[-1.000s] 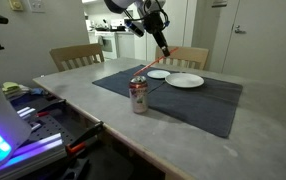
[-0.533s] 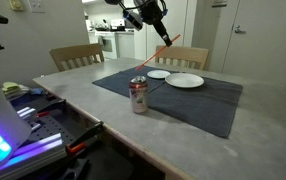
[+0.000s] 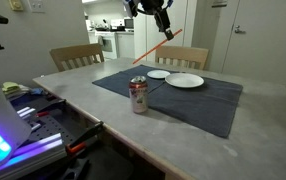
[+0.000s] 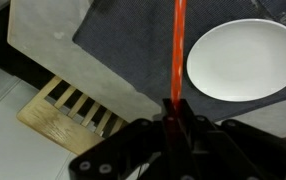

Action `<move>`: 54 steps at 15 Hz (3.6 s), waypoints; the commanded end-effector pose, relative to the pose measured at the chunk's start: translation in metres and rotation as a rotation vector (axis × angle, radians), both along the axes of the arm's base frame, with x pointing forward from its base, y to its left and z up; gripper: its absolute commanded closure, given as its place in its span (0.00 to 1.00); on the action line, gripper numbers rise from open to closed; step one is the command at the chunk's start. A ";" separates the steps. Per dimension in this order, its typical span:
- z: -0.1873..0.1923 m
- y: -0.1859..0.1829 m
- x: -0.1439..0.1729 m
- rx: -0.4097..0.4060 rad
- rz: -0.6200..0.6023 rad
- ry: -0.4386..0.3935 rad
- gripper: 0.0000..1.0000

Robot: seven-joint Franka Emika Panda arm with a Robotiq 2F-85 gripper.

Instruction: Put the straw in the drink can

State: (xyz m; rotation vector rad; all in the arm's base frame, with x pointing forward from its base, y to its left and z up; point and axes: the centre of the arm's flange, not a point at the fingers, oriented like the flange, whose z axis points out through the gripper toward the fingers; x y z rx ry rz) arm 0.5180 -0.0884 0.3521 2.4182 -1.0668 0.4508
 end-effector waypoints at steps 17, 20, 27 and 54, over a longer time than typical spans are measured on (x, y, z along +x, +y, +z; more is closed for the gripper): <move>0.065 -0.019 -0.052 -0.268 -0.087 0.041 0.98; 0.056 -0.020 -0.060 -0.254 -0.080 0.016 0.98; 0.024 -0.034 -0.069 -0.251 -0.109 0.096 0.98; -0.045 -0.052 -0.051 -0.310 -0.173 0.108 0.98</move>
